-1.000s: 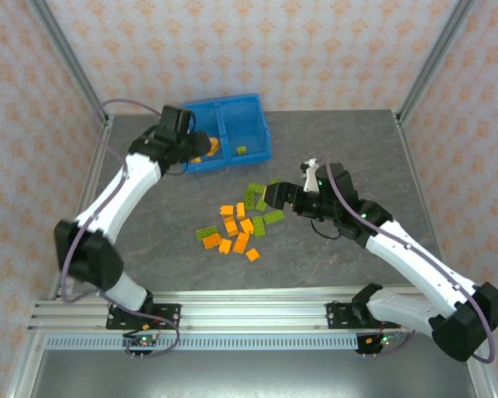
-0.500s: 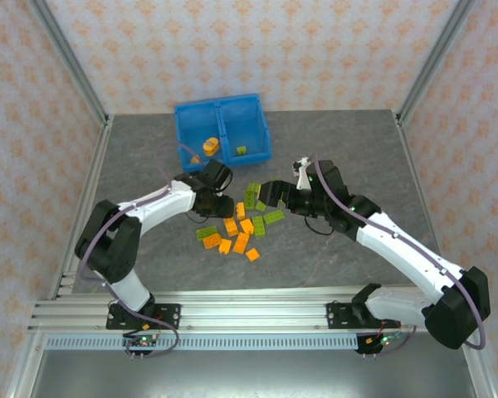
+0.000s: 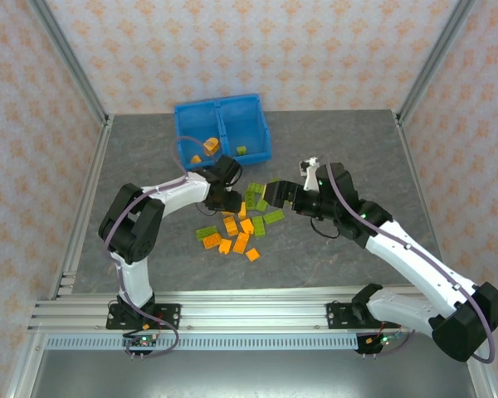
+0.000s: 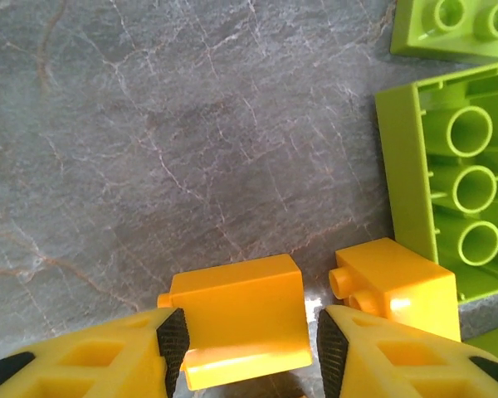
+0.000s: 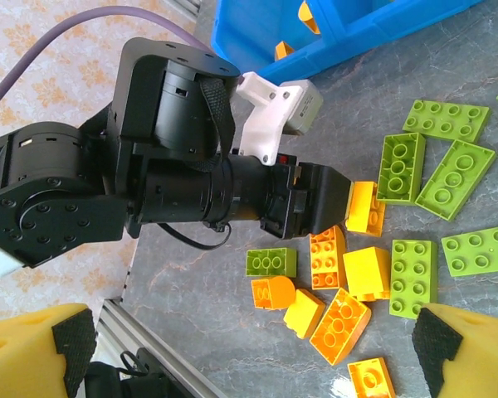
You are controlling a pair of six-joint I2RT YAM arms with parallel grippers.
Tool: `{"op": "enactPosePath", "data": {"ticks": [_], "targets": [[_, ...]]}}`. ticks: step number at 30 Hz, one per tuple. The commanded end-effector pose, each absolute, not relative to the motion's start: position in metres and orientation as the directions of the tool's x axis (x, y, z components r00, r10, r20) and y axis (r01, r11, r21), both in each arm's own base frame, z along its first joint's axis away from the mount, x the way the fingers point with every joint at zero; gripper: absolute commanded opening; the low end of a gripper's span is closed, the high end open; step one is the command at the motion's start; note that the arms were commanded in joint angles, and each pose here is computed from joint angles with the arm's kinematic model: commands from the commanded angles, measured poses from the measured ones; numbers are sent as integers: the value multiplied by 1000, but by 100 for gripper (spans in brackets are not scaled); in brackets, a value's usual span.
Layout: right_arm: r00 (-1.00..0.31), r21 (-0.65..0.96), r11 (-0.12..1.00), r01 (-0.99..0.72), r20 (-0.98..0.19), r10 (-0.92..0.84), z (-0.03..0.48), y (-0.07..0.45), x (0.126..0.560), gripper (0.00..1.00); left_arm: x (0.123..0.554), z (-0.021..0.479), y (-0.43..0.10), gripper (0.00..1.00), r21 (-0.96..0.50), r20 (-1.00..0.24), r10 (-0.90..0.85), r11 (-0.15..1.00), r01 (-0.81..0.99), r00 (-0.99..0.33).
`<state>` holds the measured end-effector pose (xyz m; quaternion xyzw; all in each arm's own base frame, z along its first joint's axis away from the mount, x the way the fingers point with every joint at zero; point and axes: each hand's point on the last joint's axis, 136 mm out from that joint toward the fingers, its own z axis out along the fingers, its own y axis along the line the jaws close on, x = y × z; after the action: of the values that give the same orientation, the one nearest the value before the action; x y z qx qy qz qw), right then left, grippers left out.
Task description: Sort the legos into containers by color
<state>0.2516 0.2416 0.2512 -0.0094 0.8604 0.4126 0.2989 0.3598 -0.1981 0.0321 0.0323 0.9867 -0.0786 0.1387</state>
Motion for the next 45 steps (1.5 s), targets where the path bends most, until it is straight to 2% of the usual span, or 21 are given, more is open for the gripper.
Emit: {"op": "enactPosePath", "data": {"ticks": [1, 4, 12, 14, 18, 26, 30, 35, 39, 45], "targets": [[-820, 694, 672, -257, -525, 228, 247, 240, 252, 99, 350, 1, -188, 52, -90, -213, 64, 992, 85, -975], [-822, 696, 670, -259, -523, 226, 247, 242, 253, 99, 345, -1, -181, 59, -71, -212, 57, 995, 74, -976], [-824, 704, 662, -256, -517, 231, 247, 245, 255, 99, 335, -9, -165, 64, -12, -210, 58, 998, 61, -976], [-824, 705, 662, -255, -516, 232, 247, 245, 255, 99, 336, -8, -165, 61, -8, -214, 57, 998, 60, -975], [-824, 704, 666, -249, -515, 237, 248, 243, 254, 99, 338, -5, -168, 37, -22, -212, 46, 998, 51, -976], [-816, 700, 672, -241, -521, 250, 250, 240, 255, 99, 339, 23, -173, 31, -72, -257, 26, 996, 46, -966], [-812, 703, 668, -245, -525, 255, 254, 241, 256, 99, 346, 58, -173, 30, -95, -335, 7, 995, 41, -942], [-810, 715, 638, -285, -535, 238, 265, 249, 253, 99, 381, 131, -151, 31, -32, -519, -20, 999, -4, -855], [-803, 697, 641, -321, -560, 206, 270, 259, 248, 99, 431, 183, -122, 31, -17, -651, -85, 995, -97, -755], [-804, 697, 637, -329, -561, 199, 272, 265, 244, 99, 511, 201, -70, 28, -91, -715, -260, 955, -282, -649]]}}
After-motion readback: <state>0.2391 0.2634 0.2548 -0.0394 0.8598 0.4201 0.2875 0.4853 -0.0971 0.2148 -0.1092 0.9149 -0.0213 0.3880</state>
